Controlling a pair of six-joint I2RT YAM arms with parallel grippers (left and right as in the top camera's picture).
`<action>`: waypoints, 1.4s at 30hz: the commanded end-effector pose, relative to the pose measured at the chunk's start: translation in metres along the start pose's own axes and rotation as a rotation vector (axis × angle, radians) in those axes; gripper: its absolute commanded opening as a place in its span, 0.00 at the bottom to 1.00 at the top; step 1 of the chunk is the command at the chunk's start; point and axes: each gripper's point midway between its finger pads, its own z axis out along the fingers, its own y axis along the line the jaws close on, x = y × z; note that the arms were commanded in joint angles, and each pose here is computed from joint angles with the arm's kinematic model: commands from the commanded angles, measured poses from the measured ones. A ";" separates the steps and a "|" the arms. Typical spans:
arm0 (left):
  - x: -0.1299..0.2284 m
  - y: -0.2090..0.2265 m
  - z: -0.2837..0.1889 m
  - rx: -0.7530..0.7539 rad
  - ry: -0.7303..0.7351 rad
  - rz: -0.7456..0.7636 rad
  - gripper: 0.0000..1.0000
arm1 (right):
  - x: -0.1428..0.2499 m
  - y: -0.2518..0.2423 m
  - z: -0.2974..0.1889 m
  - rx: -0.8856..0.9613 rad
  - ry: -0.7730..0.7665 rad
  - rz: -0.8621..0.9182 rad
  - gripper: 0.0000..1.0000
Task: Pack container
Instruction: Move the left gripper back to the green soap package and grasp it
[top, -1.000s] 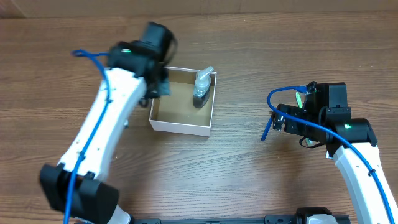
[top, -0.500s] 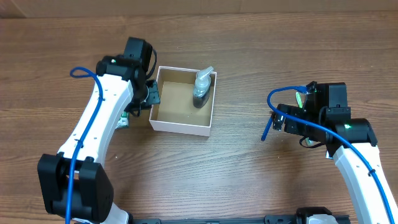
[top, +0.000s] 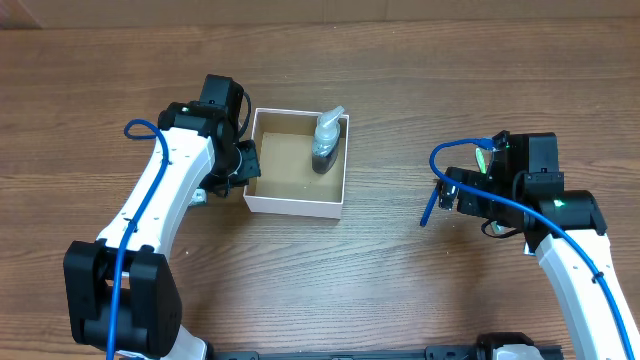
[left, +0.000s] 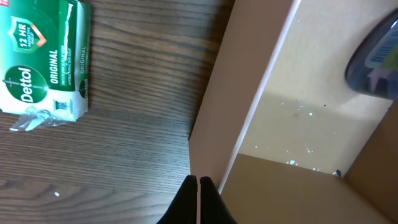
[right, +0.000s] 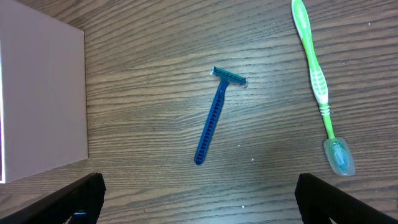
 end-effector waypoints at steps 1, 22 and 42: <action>0.005 -0.008 0.004 0.051 0.030 0.023 0.04 | -0.009 0.005 -0.006 -0.012 -0.028 -0.008 1.00; 0.010 -0.019 0.003 0.122 0.056 0.059 0.04 | -0.009 0.005 -0.006 -0.012 -0.028 -0.008 1.00; -0.007 0.006 -0.016 -0.026 -0.016 0.067 0.04 | -0.009 0.005 -0.006 -0.012 -0.029 -0.008 1.00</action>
